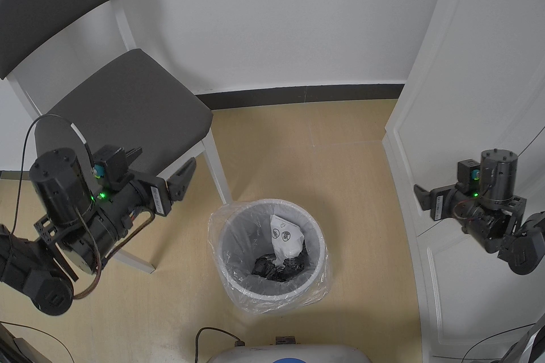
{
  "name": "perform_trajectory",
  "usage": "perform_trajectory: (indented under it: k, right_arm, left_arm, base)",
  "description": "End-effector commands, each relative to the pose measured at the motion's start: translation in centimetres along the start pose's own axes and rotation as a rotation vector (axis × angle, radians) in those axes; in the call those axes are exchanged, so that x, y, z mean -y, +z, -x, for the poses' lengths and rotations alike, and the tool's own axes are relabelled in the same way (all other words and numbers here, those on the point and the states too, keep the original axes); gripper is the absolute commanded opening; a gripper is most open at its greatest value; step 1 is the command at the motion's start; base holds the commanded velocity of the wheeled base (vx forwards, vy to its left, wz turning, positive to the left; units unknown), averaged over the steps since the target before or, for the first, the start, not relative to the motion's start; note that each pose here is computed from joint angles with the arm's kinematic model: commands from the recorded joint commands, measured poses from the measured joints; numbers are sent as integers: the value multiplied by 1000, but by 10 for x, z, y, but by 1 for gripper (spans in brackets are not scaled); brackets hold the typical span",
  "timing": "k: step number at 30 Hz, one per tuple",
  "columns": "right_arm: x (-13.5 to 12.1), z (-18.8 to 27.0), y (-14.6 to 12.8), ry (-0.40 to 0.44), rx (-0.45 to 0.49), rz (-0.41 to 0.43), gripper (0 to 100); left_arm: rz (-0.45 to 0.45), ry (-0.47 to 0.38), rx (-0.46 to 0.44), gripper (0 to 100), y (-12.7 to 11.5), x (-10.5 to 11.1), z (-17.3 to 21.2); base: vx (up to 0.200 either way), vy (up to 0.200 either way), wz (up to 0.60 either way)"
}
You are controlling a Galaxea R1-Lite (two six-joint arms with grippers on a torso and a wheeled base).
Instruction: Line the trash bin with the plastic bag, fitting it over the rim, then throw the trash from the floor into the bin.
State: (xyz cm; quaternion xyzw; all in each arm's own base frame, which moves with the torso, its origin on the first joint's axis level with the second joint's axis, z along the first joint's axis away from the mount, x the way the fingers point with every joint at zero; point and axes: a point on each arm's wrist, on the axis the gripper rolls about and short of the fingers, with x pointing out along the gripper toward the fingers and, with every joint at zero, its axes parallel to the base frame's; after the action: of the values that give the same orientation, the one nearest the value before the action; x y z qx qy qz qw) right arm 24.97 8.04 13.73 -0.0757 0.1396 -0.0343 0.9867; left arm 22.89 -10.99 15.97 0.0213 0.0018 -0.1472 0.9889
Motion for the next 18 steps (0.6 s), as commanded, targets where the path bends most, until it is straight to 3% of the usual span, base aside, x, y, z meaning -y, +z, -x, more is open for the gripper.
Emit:
perform_trajectory:
  k: [1,2,3,7,8,12,18]
  right_arm:
    - [46,25,21,-155,102,-150,100]
    - [46,25,21,-155,102,-150,100]
    - [56,34,31,-179,156,-199,100]
    - [75,62,51,-178,289,-266,100]
    - [90,120,59,-86,458,-266,100]
    - [91,125,59,-76,473,-261,100]
    - [102,187,54,-48,591,-237,100]
  left_arm:
    - [132,142,86,100,48,-33,10]
    - [132,142,86,100,48,-33,10]
    - [166,161,105,100,67,-40,29]
    - [186,181,124,100,97,-48,69]
    - [194,185,159,100,109,-48,104]
    - [196,187,167,100,110,-49,107]
    - [196,196,243,100,106,-49,149]
  base:
    - [0,0,0]
    - [0,0,0]
    - [0,0,0]
    - [0,0,0]
    - [0,0,0]
    - [0,0,0]
    - [0,0,0]
